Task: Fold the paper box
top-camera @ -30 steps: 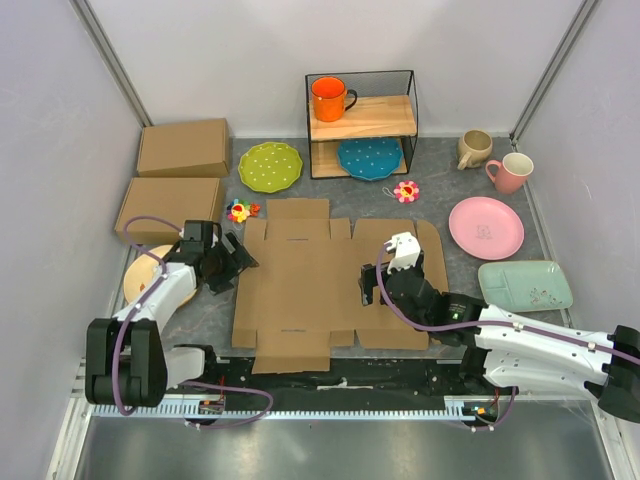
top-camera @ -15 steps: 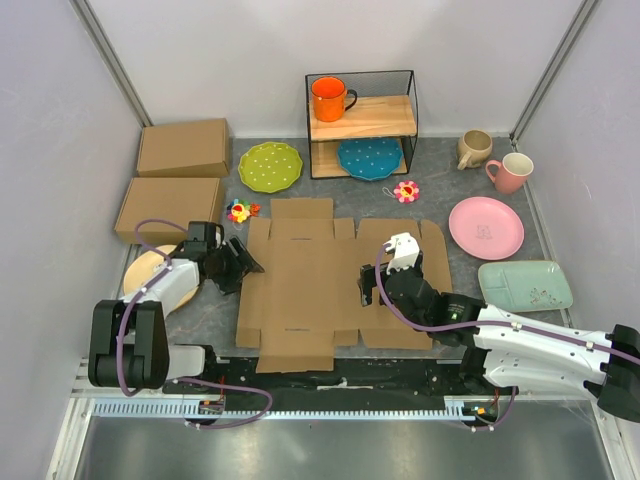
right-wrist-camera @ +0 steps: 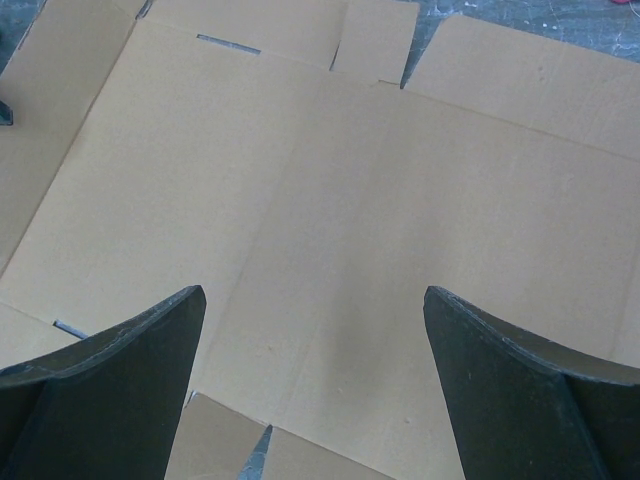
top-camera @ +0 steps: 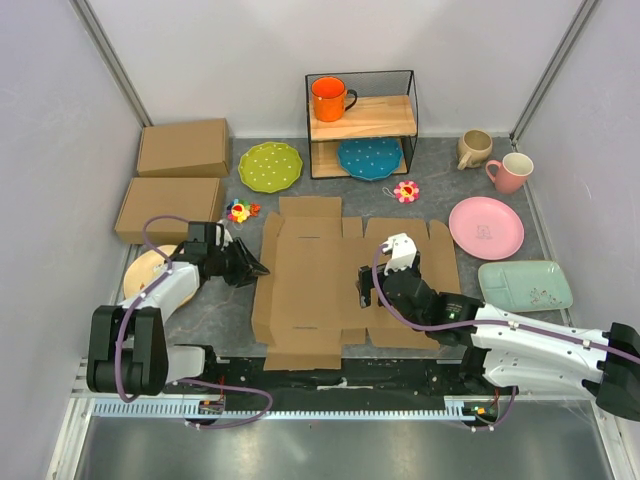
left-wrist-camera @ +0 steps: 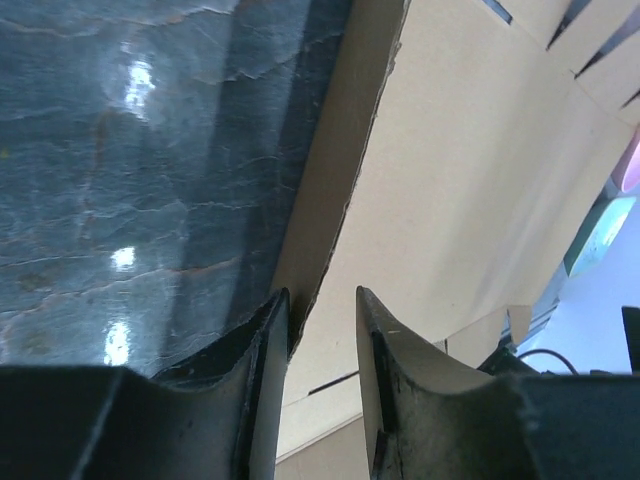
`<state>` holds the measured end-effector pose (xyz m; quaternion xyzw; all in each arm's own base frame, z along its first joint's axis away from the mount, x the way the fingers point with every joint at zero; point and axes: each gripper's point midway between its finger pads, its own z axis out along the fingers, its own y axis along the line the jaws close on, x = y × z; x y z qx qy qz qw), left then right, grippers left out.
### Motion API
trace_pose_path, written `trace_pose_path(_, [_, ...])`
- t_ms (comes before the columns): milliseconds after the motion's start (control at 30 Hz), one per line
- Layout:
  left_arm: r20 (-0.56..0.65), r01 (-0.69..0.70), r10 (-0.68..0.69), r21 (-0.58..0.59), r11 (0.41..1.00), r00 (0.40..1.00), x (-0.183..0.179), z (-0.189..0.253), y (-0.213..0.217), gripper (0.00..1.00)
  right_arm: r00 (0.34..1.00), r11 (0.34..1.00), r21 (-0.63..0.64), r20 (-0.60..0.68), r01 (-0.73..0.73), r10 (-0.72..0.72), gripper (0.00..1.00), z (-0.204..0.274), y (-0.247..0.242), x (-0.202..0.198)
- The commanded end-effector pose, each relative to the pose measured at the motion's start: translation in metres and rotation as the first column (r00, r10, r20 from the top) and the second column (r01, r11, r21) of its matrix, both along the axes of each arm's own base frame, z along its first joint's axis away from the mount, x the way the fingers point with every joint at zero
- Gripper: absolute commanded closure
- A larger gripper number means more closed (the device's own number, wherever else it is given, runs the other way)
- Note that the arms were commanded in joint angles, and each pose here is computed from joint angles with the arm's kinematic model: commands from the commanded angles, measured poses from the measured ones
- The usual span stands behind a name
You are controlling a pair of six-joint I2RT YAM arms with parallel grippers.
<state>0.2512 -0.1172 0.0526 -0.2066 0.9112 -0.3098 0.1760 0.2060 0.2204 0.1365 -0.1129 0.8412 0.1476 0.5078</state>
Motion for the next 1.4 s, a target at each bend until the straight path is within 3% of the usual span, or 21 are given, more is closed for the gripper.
trace_pose_path(0, [0.083,0.105,-0.102,-0.033,0.994,0.991,0.004,0.013,-0.017,0.61,1.000,0.998,0.061,0.019,-0.004,0.003,0.02,0.021,0.012,0.003])
trace_pose_path(133, [0.042,0.133,-0.137,0.088,0.987,0.990,0.003,0.004,-0.014,0.51,1.000,0.998,0.058,0.012,0.002,-0.003,0.02,0.017,0.010,0.003])
trace_pose_path(300, [-0.001,0.127,-0.128,0.166,0.978,0.992,0.006,-0.005,-0.008,0.49,1.000,0.998,0.055,0.010,0.004,-0.005,0.02,0.016,0.008,0.002])
trace_pose_path(500, [0.017,0.105,-0.112,0.216,0.971,0.994,0.010,-0.001,-0.002,0.65,1.000,0.999,0.051,0.015,0.010,-0.010,0.02,0.015,0.004,0.001])
trace_pose_path(700, [0.084,0.177,-0.199,0.221,0.959,0.976,0.019,0.023,-0.021,0.98,1.000,0.998,0.062,0.027,-0.007,0.005,0.02,0.031,0.009,0.002])
trace_pose_path(800, [0.168,0.208,-0.252,0.243,0.948,0.953,0.028,0.054,-0.033,0.98,0.998,0.997,0.071,0.058,-0.012,0.008,0.02,0.056,0.009,0.004])
trace_pose_path(1033, [0.479,0.239,-0.387,0.341,0.909,0.788,0.041,0.178,-0.070,0.98,0.985,0.989,0.147,0.169,0.022,-0.048,0.02,0.149,-0.020,0.004])
trace_pose_path(1167, [0.646,0.323,-0.477,0.351,0.879,0.596,0.022,0.263,-0.107,0.98,0.961,0.964,0.259,0.243,0.068,-0.133,0.02,0.227,-0.054,-0.002])
trace_pose_path(1367, [0.761,0.470,-0.510,0.307,0.828,0.400,-0.021,0.357,-0.136,0.98,0.935,0.913,0.403,0.296,0.064,-0.196,0.02,0.313,-0.107,-0.025])
